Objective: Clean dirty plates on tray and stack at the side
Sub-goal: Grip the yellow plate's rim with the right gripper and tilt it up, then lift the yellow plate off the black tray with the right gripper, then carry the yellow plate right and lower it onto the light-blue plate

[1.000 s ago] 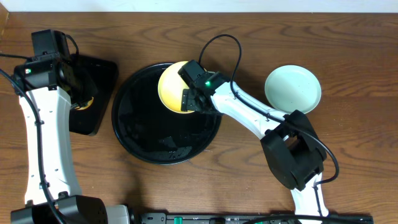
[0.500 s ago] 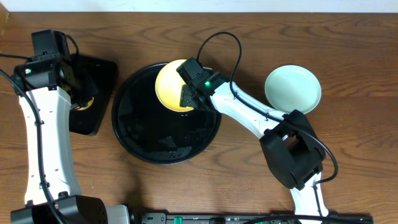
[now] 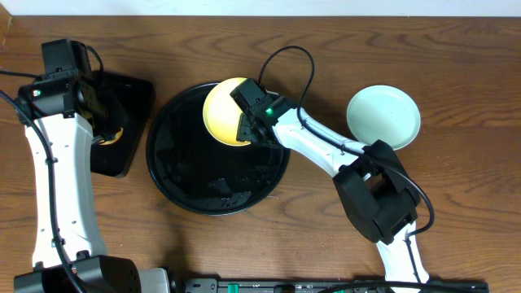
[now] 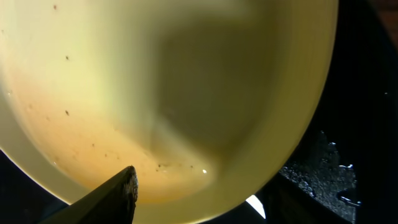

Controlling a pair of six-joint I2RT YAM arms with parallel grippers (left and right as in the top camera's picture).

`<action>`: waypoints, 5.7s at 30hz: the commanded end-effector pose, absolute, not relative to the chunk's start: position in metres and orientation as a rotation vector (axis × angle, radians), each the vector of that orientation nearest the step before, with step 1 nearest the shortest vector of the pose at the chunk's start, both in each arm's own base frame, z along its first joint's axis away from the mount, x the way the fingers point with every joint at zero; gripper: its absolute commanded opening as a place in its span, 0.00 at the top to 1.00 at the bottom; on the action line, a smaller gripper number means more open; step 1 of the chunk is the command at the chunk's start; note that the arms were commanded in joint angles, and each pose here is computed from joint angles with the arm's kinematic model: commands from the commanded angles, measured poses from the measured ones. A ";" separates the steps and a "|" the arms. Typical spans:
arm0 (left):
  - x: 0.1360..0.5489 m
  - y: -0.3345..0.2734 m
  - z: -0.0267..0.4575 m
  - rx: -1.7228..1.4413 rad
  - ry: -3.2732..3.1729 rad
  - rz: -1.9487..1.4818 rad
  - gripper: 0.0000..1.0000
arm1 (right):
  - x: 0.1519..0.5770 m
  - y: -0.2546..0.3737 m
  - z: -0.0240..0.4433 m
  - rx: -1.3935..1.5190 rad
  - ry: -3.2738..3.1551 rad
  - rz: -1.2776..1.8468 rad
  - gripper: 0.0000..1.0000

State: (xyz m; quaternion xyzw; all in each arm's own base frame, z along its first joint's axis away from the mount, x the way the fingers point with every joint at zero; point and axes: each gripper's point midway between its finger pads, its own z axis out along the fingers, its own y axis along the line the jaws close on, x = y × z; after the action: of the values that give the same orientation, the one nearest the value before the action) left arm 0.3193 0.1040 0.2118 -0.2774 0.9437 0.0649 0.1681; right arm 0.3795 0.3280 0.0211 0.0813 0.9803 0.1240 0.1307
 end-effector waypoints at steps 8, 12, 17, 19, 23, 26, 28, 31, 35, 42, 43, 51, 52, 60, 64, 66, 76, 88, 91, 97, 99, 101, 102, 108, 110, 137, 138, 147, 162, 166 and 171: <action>0.316 0.105 0.214 -0.801 2.679 0.186 0.88 | 0.378 0.325 -0.013 0.374 2.878 0.314 0.65; 0.316 0.104 0.214 -0.801 2.680 0.186 0.88 | 0.380 0.324 -0.018 0.385 2.880 0.307 0.67; 0.314 0.104 0.214 -0.802 2.684 0.187 0.88 | 0.389 0.322 -0.017 0.397 2.859 0.328 0.99; 0.314 0.104 0.214 -0.802 2.686 0.187 0.88 | 0.393 0.318 -0.017 0.396 2.852 0.324 0.99; 0.314 0.104 0.214 -0.802 2.687 0.187 0.89 | 0.401 0.313 -0.014 0.271 2.843 0.316 0.99; 0.314 0.104 0.214 -0.802 2.686 0.187 0.88 | 0.403 0.311 -0.011 0.191 2.842 0.304 0.99; 0.314 0.104 0.214 -0.802 2.686 0.187 0.89 | 0.404 0.310 -0.007 0.139 2.833 0.295 0.98; 0.314 0.104 0.214 -0.802 2.686 0.188 0.89 | 0.411 0.305 0.006 0.072 2.787 0.250 0.98; 0.314 0.104 0.214 -0.802 2.686 0.188 0.90 | 0.420 0.295 0.035 -0.022 2.697 0.149 0.98; 0.315 0.104 0.214 -0.801 2.682 0.187 0.90 | 0.431 0.286 0.089 -0.148 2.535 0.022 0.99; 0.315 0.104 0.214 -0.801 2.682 0.187 0.90 | 0.431 0.286 0.094 -0.165 2.521 0.013 0.99; 0.316 0.105 0.214 -0.801 2.679 0.187 0.90 | 0.425 0.299 0.111 -0.263 2.469 0.003 0.99; 0.316 0.105 0.214 -0.800 2.678 0.187 0.90 | 0.424 0.299 0.111 -0.268 2.465 -0.002 0.99; 0.318 0.105 0.215 -0.799 2.667 0.185 0.90 | 0.421 0.310 0.124 -0.353 2.404 -0.063 0.99; 0.319 0.105 0.216 -0.798 2.664 0.184 0.90 | 0.423 0.312 0.137 -0.370 2.369 -0.103 0.99; 0.319 0.105 0.216 -0.798 2.663 0.185 0.90 | 0.424 0.313 0.144 -0.381 2.349 -0.125 0.99; 0.319 0.105 0.216 -0.798 2.664 0.184 0.90 | 0.426 0.317 0.175 -0.448 2.264 -0.231 0.99; 0.320 0.105 0.216 -0.798 2.663 0.184 0.90 | 0.421 0.319 0.222 -0.590 2.049 -0.550 0.99; 0.319 0.105 0.216 -0.798 2.663 0.184 0.90 | 0.420 0.315 0.228 -0.600 2.018 -0.620 0.99; 0.319 0.105 0.216 -0.798 2.664 0.182 0.90 | 0.419 0.310 0.235 -0.622 1.979 -0.704 0.99; 0.320 0.105 0.216 -0.798 2.664 0.179 0.90 | 0.419 0.309 0.236 -0.636 1.971 -0.729 0.99; 0.319 0.105 0.215 -0.798 2.664 0.179 0.90 | 0.420 0.305 0.240 -0.622 1.957 -0.758 0.99; 0.319 0.105 0.215 -0.798 2.664 0.179 0.90 | 0.420 0.304 0.242 -0.613 1.952 -0.771 0.99; 0.319 0.105 0.216 -0.798 2.664 0.179 0.90 | 0.422 0.301 0.246 -0.594 1.935 -0.795 0.99; 0.319 0.105 0.216 -0.797 2.664 0.180 0.90 | 0.422 0.301 0.247 -0.593 1.933 -0.794 0.99; 0.322 0.105 0.208 -0.802 2.685 0.181 0.90 | 0.450 0.102 0.183 -0.062 2.426 -0.865 0.99; 0.322 0.106 0.207 -0.802 2.688 0.182 0.90 | 0.450 0.093 0.181 -0.031 2.440 -0.868 0.99; 0.325 0.106 0.198 -0.807 2.716 0.185 0.90 | 0.446 0.028 0.169 0.171 2.555 -0.881 0.99; 0.328 0.107 0.198 -0.805 2.702 0.183 0.90 | 0.428 -0.046 0.141 0.461 2.784 -0.674 0.99; 0.328 0.107 0.198 -0.806 2.703 0.183 0.90 | 0.424 -0.051 0.134 0.490 2.829 -0.597 0.99; 0.328 0.107 0.198 -0.806 2.704 0.183 0.90 | 0.421 -0.051 0.128 0.499 2.852 -0.574 0.99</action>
State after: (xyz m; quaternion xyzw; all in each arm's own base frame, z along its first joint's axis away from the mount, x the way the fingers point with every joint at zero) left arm 0.3285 0.1056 0.2015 -0.2770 0.9451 0.0633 0.1617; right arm 0.4217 -0.0550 0.1234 0.1633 0.9589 -0.2140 0.0900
